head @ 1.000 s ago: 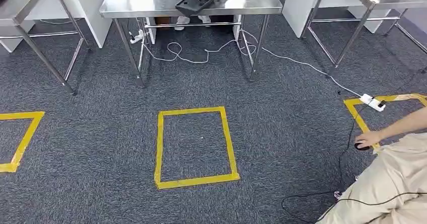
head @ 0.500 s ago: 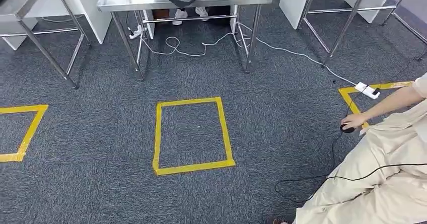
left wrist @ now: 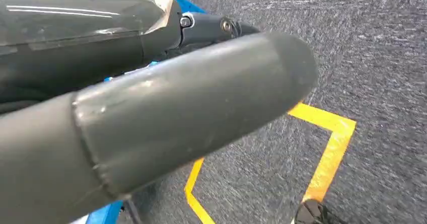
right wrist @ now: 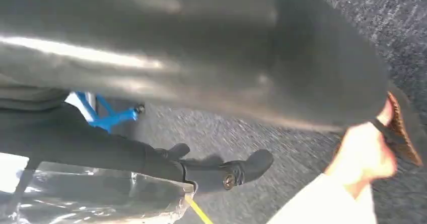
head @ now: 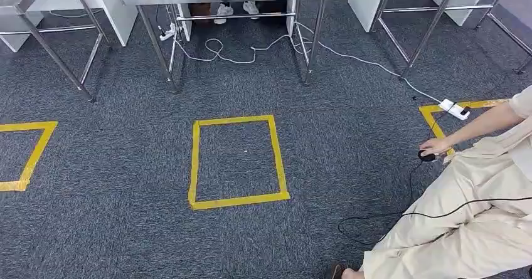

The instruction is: Take the parts from the cabinet and place them on the table.

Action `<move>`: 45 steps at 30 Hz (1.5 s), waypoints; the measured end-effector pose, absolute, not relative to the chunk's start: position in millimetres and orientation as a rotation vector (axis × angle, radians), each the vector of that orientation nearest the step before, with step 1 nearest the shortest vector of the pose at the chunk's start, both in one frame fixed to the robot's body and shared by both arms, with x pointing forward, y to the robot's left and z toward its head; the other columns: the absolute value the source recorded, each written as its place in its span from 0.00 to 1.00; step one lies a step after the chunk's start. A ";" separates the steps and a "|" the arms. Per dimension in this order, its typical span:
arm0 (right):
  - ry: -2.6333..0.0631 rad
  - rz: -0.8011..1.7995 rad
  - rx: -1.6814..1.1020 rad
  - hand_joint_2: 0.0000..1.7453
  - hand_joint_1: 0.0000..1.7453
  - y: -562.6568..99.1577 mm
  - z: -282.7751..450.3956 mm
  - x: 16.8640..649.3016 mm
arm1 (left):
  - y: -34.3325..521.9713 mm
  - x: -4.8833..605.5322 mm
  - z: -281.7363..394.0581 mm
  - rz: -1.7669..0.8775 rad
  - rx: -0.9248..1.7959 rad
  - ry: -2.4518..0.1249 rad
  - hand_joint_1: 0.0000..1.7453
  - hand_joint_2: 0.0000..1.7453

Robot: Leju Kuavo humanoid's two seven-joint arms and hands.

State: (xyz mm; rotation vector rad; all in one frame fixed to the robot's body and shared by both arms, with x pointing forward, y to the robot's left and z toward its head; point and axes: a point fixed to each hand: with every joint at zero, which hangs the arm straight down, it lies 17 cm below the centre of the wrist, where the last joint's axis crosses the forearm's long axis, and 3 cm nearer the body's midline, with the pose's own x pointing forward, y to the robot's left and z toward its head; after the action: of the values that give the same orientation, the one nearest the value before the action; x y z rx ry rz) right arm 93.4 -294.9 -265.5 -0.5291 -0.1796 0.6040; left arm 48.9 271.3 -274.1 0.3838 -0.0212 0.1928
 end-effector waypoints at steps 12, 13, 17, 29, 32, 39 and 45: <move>-0.209 0.506 -0.518 0.00 0.00 -298.7 -265.7 96.1 | 268.8 48.1 -274.1 0.180 0.382 -0.022 0.00 0.00; -0.213 0.499 -0.516 0.00 0.00 -298.6 -265.7 96.5 | 268.8 48.1 -274.1 0.180 0.382 -0.022 0.00 0.00; -0.211 0.446 -0.507 0.00 0.00 -299.7 -266.3 95.2 | 268.5 47.8 -274.1 0.178 0.381 -0.021 0.00 0.00; -0.189 0.312 -0.491 0.00 0.00 -303.6 -267.9 89.1 | 267.6 51.2 -274.6 0.143 0.370 -0.033 0.00 0.00; -0.188 0.297 -0.492 0.00 0.00 -305.7 -267.9 88.7 | 266.3 52.1 -274.5 0.139 0.367 -0.036 0.00 0.00; -0.182 0.285 -0.496 0.00 0.00 -310.5 -268.5 84.3 | 263.8 52.4 -274.6 0.135 0.361 -0.040 0.00 0.00; -0.174 0.257 -0.484 0.00 0.00 -307.8 -269.2 83.8 | 266.3 56.1 -274.2 0.128 0.368 -0.048 0.00 0.00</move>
State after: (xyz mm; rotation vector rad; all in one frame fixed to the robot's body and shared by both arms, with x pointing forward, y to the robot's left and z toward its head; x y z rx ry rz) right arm 83.8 -307.8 -269.2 -0.4837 -0.1739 0.2570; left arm 56.1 266.3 -274.2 0.3677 -0.0481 0.1280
